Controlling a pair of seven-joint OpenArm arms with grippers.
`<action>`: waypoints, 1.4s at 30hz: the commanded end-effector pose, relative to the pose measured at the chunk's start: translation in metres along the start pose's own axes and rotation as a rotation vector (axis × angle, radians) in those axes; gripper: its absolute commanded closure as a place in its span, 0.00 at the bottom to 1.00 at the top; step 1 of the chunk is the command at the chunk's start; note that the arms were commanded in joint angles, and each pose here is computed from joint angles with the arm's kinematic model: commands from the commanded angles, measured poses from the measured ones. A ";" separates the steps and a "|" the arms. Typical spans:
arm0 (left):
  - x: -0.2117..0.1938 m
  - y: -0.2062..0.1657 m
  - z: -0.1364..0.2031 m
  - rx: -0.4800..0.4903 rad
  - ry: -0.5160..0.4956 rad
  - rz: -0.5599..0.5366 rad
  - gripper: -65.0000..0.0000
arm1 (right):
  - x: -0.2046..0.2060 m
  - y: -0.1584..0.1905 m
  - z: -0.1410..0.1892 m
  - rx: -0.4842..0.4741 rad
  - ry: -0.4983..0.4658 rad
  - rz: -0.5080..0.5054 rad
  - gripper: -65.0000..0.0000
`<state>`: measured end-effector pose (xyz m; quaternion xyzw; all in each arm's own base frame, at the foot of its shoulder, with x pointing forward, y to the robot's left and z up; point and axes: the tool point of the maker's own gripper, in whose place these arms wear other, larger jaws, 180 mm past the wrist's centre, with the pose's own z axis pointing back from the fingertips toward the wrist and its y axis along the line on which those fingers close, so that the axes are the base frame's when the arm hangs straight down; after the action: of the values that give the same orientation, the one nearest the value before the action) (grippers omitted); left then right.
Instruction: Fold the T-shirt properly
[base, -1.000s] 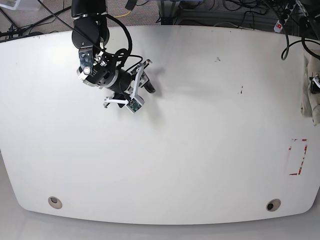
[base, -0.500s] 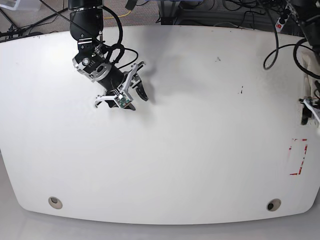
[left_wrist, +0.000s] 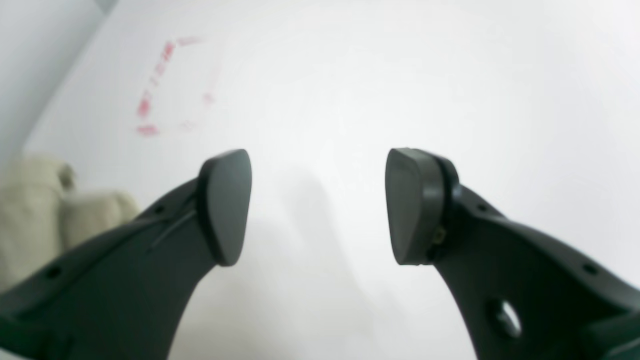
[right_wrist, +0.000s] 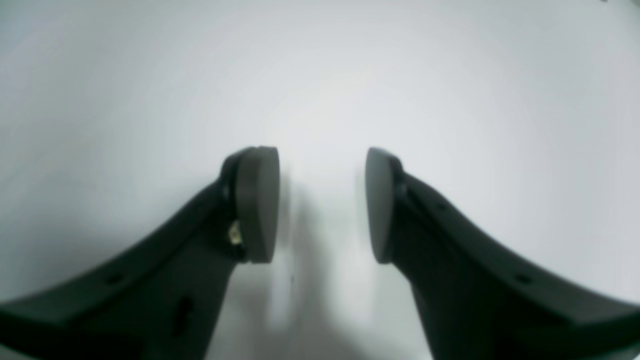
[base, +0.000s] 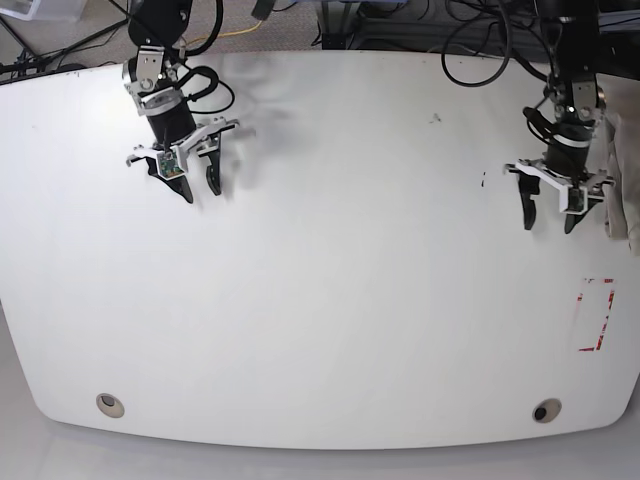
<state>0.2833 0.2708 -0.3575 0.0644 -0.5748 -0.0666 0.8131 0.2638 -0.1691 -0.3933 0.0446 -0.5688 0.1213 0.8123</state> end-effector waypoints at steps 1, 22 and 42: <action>0.022 -0.011 0.016 0.003 -0.083 0.006 0.40 | 0.003 -0.005 0.023 -0.020 -0.043 -0.002 0.60; -0.109 -0.092 0.239 -0.046 0.491 0.173 0.41 | -0.101 0.034 0.217 -0.036 0.276 -0.325 0.60; -0.305 -0.143 0.294 -0.107 1.053 0.287 0.41 | -0.248 0.095 0.252 0.014 0.657 -0.512 0.60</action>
<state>-0.0799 0.1829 -0.5629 -0.0246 -0.1122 0.0584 0.9917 -0.0539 -0.1599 -0.5345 0.1543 -0.2694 -0.0635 0.9485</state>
